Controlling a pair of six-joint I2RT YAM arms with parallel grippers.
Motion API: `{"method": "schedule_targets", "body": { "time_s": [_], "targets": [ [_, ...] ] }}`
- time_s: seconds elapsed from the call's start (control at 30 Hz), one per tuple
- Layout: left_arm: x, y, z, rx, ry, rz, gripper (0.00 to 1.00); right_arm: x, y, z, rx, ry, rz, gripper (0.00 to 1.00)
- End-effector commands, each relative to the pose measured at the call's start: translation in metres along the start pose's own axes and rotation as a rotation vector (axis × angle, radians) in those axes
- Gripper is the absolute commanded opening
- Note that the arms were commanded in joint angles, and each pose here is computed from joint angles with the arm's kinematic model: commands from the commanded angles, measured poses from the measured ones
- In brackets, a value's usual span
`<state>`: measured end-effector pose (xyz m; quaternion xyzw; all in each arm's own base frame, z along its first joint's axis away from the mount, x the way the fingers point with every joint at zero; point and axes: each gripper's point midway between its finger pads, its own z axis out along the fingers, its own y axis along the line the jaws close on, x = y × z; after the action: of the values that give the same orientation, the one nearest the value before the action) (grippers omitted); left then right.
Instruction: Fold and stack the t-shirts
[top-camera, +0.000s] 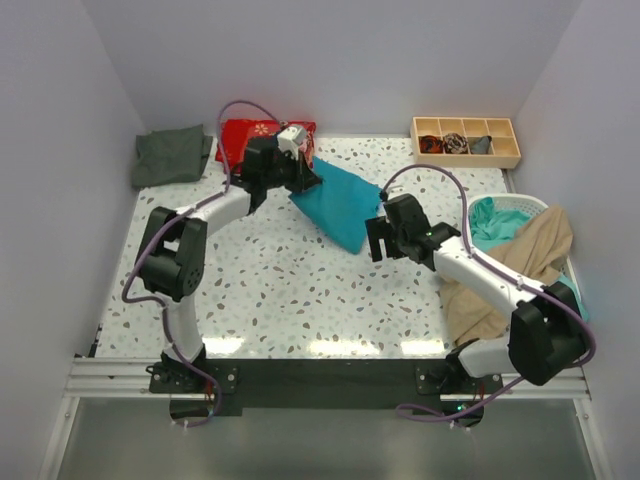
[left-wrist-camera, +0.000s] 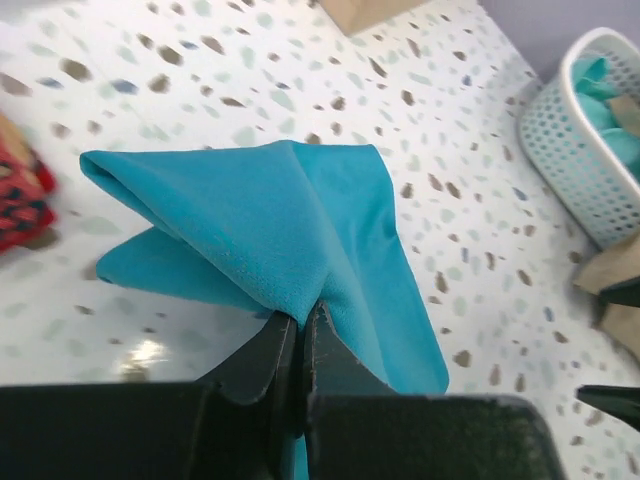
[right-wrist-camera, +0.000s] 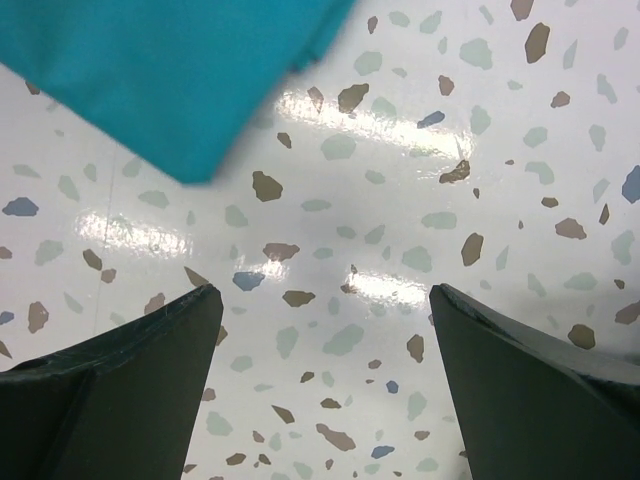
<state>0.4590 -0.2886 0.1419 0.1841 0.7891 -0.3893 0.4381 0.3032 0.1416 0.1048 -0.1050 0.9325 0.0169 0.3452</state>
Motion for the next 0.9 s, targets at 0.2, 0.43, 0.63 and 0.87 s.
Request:
{"method": "schedule_targets", "body": {
  "time_s": [0.2, 0.43, 0.63, 0.87],
  "targets": [
    [-0.098, 0.071, -0.053, -0.261, 0.025, 0.316, 0.00, -0.001, -0.001, 0.018, -0.005, 0.021, -0.020, 0.90],
    [-0.194, 0.128, -0.113, -0.456, -0.065, 0.455, 0.00, -0.001, 0.009, 0.031, -0.041, 0.045, -0.010, 0.90],
    [-0.233, 0.213, -0.186, -0.654, -0.092, 0.448, 0.00, 0.000, 0.015, 0.044, -0.056, 0.077, -0.020, 0.90],
    [-0.217, 0.302, -0.230, -0.751, -0.112, 0.371, 0.00, 0.000, 0.025, 0.061, -0.087, 0.121, -0.023, 0.89]
  ]
}}
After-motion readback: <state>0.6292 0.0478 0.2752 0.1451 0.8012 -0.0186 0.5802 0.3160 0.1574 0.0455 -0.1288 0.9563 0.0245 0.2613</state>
